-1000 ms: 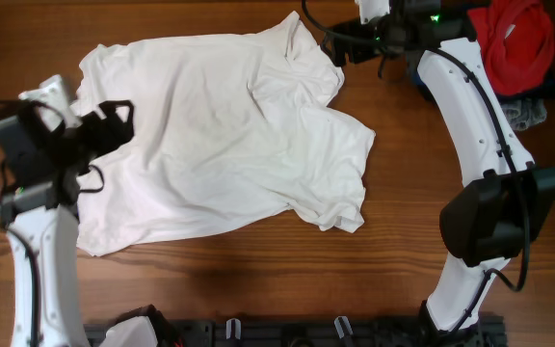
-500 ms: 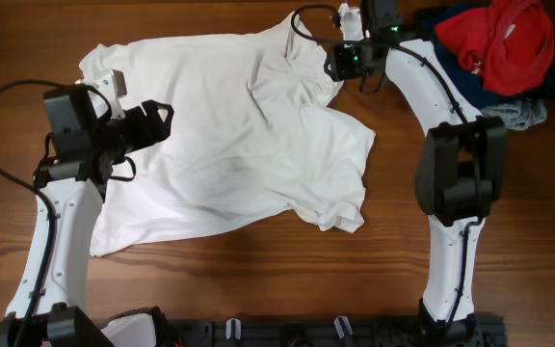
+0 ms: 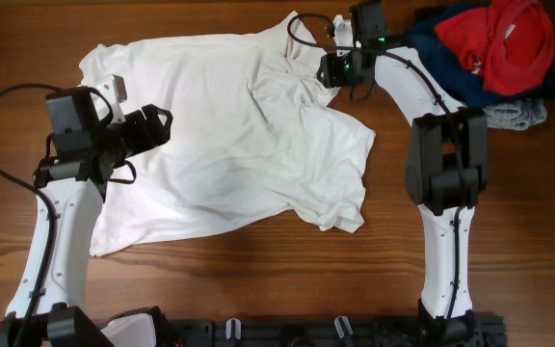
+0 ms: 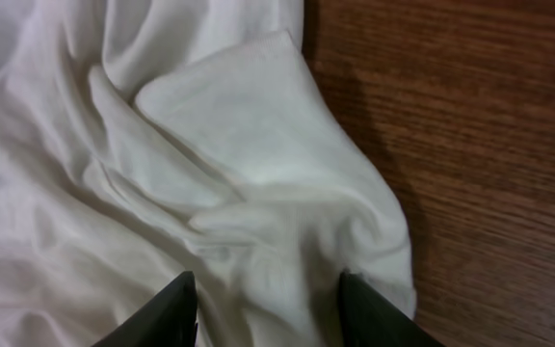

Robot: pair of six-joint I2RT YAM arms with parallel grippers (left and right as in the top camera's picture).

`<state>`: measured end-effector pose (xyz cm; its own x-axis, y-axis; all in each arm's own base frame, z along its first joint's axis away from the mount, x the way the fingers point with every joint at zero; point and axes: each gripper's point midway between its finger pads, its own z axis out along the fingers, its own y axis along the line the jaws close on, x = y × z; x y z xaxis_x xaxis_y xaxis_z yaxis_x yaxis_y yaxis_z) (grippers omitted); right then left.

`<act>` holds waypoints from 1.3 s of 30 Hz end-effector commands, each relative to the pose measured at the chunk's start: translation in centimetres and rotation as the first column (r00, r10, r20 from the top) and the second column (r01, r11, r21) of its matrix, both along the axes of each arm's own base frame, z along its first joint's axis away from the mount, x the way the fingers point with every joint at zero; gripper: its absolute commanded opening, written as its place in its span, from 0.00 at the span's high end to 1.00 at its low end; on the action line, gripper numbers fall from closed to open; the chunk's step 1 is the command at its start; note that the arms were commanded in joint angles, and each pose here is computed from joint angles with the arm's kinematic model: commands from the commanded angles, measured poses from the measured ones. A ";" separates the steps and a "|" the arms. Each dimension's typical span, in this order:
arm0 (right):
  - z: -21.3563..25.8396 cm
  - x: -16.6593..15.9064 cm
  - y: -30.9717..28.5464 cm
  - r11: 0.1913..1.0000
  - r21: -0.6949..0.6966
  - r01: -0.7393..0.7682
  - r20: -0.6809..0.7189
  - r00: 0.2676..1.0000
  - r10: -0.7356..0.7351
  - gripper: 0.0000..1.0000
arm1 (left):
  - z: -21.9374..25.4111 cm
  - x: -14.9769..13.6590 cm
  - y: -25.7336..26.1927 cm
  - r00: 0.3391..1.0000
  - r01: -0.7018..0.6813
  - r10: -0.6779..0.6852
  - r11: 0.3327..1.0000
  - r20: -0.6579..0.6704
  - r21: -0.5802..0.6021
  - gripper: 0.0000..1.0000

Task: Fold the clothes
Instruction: 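Grasp the shirt's right hem with the right gripper and tug it flat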

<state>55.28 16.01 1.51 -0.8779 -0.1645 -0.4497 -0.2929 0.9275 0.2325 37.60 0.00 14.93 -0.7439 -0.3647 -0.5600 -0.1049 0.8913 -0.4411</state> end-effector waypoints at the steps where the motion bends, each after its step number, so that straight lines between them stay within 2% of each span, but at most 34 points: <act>1: -1.2 0.2 0.1 1.000 -0.004 0.021 -0.007 1.000 -0.022 0.54 | 0.3 0.1 -0.1 1.000 0.019 -0.019 1.000 0.012 0.021 0.19; 2: -1.2 0.4 0.2 1.000 0.002 0.030 -0.003 1.000 -0.030 0.59 | 0.3 0.1 -0.2 1.000 0.019 -0.019 1.000 0.011 0.021 0.19; 4: -1.1 0.5 0.2 1.000 0.004 0.030 0.004 1.000 -0.030 0.82 | 0.3 0.1 -0.2 1.000 0.019 -0.019 1.000 0.011 0.021 0.19; 7: -0.9 0.9 0.3 1.000 0.007 0.030 0.018 0.999 -0.030 0.96 | 0.3 0.1 -0.1 1.000 0.019 -0.019 1.000 0.011 0.021 0.19; 12: 2.0 3.3 0.0 0.998 0.033 0.048 0.127 0.991 -0.052 0.96 | 0.3 0.1 -0.1 1.000 0.019 -0.019 1.000 0.011 0.021 0.20; 17: 8.0 6.6 -3.0 0.990 0.046 0.135 0.290 0.946 -0.142 0.96 | 0.3 0.1 -0.2 1.000 0.019 -0.020 1.000 0.011 0.021 0.20; 20: 9.9 7.8 -5.9 0.980 0.027 0.199 0.341 0.919 -0.196 0.96 | 0.3 0.1 -0.2 1.000 0.019 -0.020 1.000 0.011 0.021 0.20; 30: 11.9 9.9 -11.8 0.962 0.034 0.272 0.431 0.864 -0.260 0.95 | 0.3 0.1 -0.2 1.000 0.019 -0.019 1.000 0.011 0.021 0.20; 31: 12.1 10.1 -11.8 0.962 0.037 0.272 0.442 0.859 -0.259 0.80 | 0.3 0.1 -0.2 1.000 0.019 -0.019 1.000 0.011 0.021 0.20; 32: 12.4 10.1 -11.8 0.961 0.040 0.272 0.447 0.856 -0.261 0.35 | 0.3 0.1 -0.2 1.000 0.019 -0.019 1.000 0.011 0.021 0.20; 35: 13.6 9.3 -11.8 0.961 0.038 0.273 0.434 0.862 -0.262 0.01 | 0.3 0.1 -0.1 1.000 0.019 -0.019 1.000 0.011 0.021 0.20; 39: 16.6 5.1 -10.6 0.973 0.058 0.223 0.330 0.916 -0.229 0.01 | 0.2 0.2 0.5 1.000 -0.005 0.005 0.999 0.006 0.049 0.14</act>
<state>62.45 4.10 10.28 -0.7300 0.0351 -0.6825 -0.0817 0.9870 0.1382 37.48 0.15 14.76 -0.7466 -0.3641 -0.5568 -0.1133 0.8943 -0.4329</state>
